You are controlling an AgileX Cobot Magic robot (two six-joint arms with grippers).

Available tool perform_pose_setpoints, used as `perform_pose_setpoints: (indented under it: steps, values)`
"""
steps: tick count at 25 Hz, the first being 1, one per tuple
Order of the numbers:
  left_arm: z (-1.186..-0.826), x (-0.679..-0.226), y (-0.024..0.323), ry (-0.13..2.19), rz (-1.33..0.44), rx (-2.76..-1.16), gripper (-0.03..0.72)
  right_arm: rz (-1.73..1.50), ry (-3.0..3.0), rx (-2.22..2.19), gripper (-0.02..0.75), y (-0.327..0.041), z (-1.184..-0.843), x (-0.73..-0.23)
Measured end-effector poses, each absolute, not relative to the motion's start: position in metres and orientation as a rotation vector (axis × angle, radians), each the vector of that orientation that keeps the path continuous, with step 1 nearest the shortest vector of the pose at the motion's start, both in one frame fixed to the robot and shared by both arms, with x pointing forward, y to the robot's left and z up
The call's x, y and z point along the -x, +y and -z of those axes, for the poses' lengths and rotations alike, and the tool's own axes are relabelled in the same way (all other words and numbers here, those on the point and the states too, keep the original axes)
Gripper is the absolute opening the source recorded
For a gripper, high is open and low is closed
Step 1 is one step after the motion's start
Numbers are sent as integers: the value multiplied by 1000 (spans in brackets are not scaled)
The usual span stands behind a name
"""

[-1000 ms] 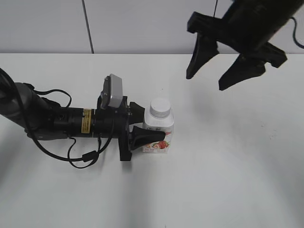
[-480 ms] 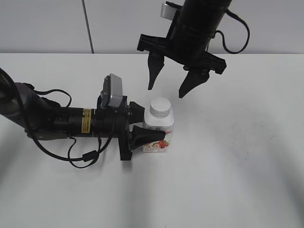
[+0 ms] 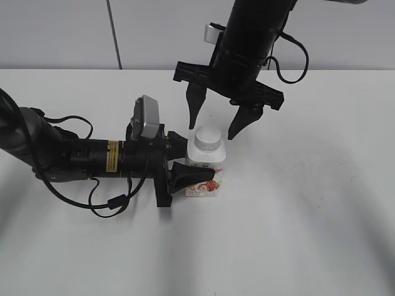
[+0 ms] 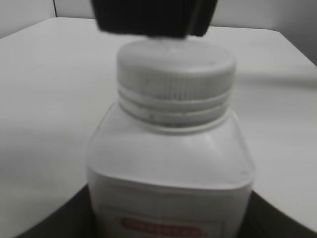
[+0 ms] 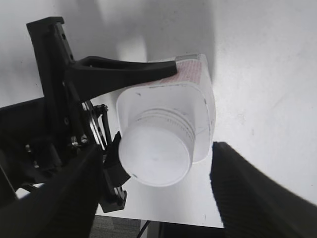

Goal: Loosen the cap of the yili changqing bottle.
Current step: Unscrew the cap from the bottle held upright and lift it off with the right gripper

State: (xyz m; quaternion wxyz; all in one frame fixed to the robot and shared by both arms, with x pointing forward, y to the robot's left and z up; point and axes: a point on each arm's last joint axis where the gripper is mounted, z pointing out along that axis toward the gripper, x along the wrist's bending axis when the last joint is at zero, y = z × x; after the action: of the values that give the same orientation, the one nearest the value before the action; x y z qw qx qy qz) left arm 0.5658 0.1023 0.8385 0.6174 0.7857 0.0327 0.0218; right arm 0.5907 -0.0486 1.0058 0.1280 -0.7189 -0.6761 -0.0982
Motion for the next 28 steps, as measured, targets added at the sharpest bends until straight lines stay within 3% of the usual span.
perform_pose_setpoints:
  steps: [28]
  values:
    - [-838,-566,102,81,-53,-1808,374,262,-1993,2052,533,-46,-996,-593]
